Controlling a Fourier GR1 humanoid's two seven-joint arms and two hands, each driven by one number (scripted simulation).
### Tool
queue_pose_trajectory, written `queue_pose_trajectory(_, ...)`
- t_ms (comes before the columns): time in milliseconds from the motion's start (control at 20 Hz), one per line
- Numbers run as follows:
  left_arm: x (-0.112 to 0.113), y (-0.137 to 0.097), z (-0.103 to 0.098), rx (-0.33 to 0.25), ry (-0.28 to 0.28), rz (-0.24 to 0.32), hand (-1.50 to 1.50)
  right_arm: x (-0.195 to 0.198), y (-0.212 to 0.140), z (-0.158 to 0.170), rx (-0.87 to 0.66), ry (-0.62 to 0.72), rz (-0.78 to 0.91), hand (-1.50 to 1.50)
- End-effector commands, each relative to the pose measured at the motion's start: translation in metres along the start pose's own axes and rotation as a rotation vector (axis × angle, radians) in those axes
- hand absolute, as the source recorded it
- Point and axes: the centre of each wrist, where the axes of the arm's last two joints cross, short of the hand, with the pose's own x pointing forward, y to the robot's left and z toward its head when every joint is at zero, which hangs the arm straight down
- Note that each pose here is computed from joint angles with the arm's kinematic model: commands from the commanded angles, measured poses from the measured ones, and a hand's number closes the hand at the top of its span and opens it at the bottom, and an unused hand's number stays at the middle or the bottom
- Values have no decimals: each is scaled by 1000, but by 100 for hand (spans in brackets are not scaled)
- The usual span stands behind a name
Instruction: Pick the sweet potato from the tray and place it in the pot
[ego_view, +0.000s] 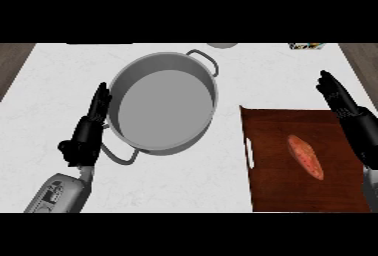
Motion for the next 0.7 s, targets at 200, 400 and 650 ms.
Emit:
queue_pose_trajectory(200, -15, 76, 17, 105, 193, -206, 0, -71, -68, 60, -75, 507, -101, 150)
queue_pose_trajectory(400, -22, 97, 30, 114, 306, -204, 0, -52, -103, 79, -180, 247, 481, -150)
queue_pose_trajectory(650, -1, 107, 44, 78, 330, -212, 0, -91, -124, 125, -236, 107, 363, -150)
